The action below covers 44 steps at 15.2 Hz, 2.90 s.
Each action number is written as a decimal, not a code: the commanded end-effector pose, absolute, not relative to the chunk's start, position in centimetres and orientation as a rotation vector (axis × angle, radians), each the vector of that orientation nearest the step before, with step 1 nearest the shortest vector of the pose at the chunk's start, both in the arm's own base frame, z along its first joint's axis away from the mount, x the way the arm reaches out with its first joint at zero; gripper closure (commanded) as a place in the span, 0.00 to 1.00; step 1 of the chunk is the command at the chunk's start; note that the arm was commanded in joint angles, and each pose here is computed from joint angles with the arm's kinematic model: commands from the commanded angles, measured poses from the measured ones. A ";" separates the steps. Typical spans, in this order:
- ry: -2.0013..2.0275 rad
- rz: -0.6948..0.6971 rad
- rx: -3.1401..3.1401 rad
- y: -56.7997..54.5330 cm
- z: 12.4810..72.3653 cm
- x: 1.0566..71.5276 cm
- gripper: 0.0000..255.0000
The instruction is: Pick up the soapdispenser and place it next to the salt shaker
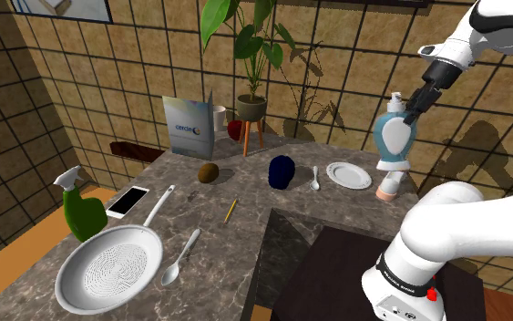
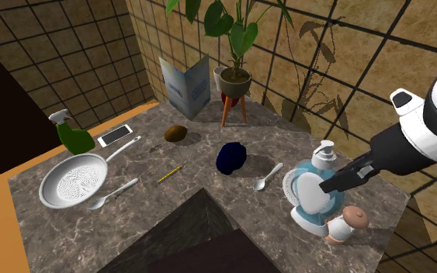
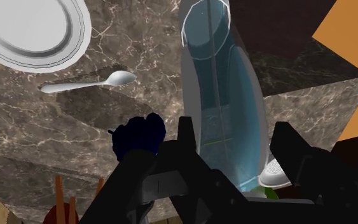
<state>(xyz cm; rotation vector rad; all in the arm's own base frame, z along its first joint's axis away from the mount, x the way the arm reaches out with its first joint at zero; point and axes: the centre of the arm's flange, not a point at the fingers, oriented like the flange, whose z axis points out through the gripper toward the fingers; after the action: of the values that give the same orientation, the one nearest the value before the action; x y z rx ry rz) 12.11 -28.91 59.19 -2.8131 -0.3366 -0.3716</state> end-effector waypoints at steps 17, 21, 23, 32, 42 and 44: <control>-0.337 -0.372 -2.813 -28.8 49.7 12.0 1.00; -0.337 -0.372 -2.813 -28.8 47.6 12.0 1.00; -0.337 -0.372 -2.813 -28.8 46.6 12.0 1.00; -0.337 -0.372 -2.813 -28.8 41.8 12.0 1.00; -0.337 -0.372 -2.813 -28.8 36.8 12.0 1.00; -0.337 -0.372 -2.813 -28.8 36.8 12.0 1.00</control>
<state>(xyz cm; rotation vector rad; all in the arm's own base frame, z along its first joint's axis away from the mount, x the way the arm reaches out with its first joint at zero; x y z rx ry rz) 12.03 -28.78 36.87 -2.8129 -0.3369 -0.3719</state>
